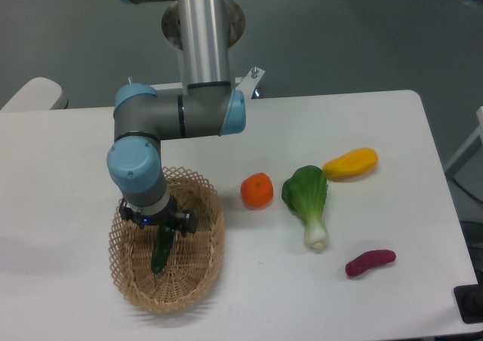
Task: Pick up the cucumber from the basket
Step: 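Lift the cucumber out of the basket toward the bok choy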
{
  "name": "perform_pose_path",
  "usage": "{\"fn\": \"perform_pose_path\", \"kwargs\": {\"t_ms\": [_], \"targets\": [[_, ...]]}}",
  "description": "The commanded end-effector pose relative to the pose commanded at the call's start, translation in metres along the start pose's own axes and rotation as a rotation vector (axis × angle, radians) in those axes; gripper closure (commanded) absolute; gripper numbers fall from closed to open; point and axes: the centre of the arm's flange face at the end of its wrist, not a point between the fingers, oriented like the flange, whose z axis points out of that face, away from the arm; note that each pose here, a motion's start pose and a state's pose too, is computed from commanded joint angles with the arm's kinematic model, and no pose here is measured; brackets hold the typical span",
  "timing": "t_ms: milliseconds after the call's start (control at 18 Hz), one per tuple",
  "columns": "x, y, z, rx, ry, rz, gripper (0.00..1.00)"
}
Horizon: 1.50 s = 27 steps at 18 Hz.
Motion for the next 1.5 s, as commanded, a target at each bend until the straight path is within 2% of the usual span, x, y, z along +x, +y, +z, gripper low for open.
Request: {"fn": "perform_pose_path", "kwargs": {"t_ms": [56, 111, 389, 556, 667, 778, 1111, 1278, 1500], "targets": [[0.000, 0.000, -0.002, 0.003, -0.001, 0.001, 0.42], [0.000, 0.000, -0.003, 0.004, -0.001, 0.004, 0.50], [-0.002, -0.001, -0.013, 0.021, -0.006, 0.016, 0.76], [-0.005, -0.003, -0.021, 0.034, -0.009, 0.014, 0.78], [-0.011, -0.008, -0.040, 0.063, -0.023, 0.025, 0.78], [-0.022, -0.017, -0.068, 0.101, -0.046, 0.118, 0.78], [-0.156, 0.007, -0.139, 0.089, -0.057, 0.177, 0.78], [-0.222, 0.031, -0.151, 0.077, -0.072, 0.271, 0.77], [-0.292, 0.071, -0.152, 0.059, -0.081, 0.341, 0.78]]}}
